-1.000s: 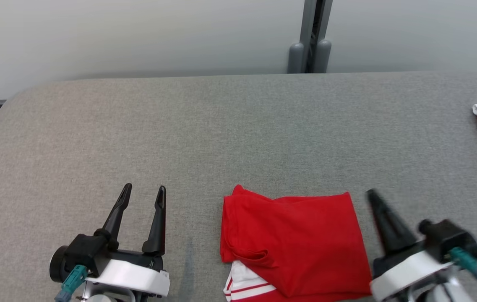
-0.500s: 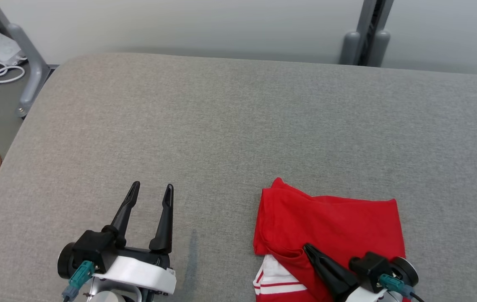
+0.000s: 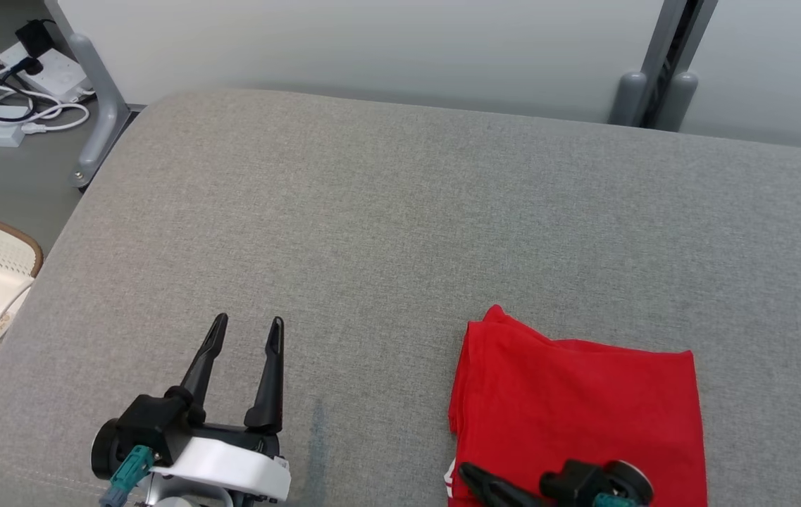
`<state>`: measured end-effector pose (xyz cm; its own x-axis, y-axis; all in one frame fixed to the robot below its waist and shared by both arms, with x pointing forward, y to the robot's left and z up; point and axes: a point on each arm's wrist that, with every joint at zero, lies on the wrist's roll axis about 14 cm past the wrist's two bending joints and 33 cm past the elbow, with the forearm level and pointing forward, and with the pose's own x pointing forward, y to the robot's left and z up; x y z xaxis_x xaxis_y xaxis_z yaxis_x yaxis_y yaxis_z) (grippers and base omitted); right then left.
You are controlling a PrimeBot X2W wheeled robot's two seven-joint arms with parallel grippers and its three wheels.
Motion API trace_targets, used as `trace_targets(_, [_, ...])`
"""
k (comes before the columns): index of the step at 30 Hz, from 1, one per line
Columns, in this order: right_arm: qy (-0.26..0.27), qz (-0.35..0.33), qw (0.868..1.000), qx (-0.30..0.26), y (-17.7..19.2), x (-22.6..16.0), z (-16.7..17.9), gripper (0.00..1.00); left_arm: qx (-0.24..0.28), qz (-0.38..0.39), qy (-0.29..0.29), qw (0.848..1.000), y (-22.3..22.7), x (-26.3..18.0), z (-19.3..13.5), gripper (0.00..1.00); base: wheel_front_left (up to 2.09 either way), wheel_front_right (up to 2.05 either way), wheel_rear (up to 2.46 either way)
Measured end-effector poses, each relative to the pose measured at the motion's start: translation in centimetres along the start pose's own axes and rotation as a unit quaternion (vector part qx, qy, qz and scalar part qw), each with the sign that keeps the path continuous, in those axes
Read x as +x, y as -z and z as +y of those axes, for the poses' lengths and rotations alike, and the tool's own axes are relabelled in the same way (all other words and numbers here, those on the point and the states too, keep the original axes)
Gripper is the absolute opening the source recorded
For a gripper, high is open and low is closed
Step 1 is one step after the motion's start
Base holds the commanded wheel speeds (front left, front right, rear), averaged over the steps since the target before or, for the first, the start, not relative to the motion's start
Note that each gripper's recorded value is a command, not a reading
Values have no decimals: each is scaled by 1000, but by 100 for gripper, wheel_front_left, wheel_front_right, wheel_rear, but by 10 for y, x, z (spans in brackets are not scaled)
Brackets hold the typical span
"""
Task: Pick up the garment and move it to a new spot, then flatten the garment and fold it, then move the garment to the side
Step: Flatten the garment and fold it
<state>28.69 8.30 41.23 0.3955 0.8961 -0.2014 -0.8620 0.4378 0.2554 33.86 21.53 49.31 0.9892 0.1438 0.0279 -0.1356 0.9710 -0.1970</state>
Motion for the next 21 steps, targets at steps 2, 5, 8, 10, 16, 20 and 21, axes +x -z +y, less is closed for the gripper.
trace_targets(2, [16,-21,1000,-1,-14,-1,-10,0,-1,-1,2,1000,0,0,-2,100,0,0,0])
trace_targets(5, [53,-68,996,-5,-46,-7,-33,0,-3,-5,13,1000,-2,3,-8,100,0,0,0])
trace_targets(8, [102,-110,988,-23,-74,-24,-63,0,-4,-9,30,999,-4,7,-18,100,0,0,0])
trace_targets(10, [139,-134,980,-40,-92,-39,-83,0,-3,-11,42,999,-5,10,-25,100,0,0,0])
trace_targets(16, [256,-192,943,-94,-136,-100,-137,0,-5,-15,83,996,-6,20,-51,100,0,0,0])
trace_targets(20, [330,-211,914,-107,-146,-145,-161,0,-8,-14,108,994,-4,25,-68,100,0,0,0])
trace_targets(21, [347,-217,906,-105,-148,-155,-166,0,-8,-14,112,994,-4,26,-71,100,0,0,0])
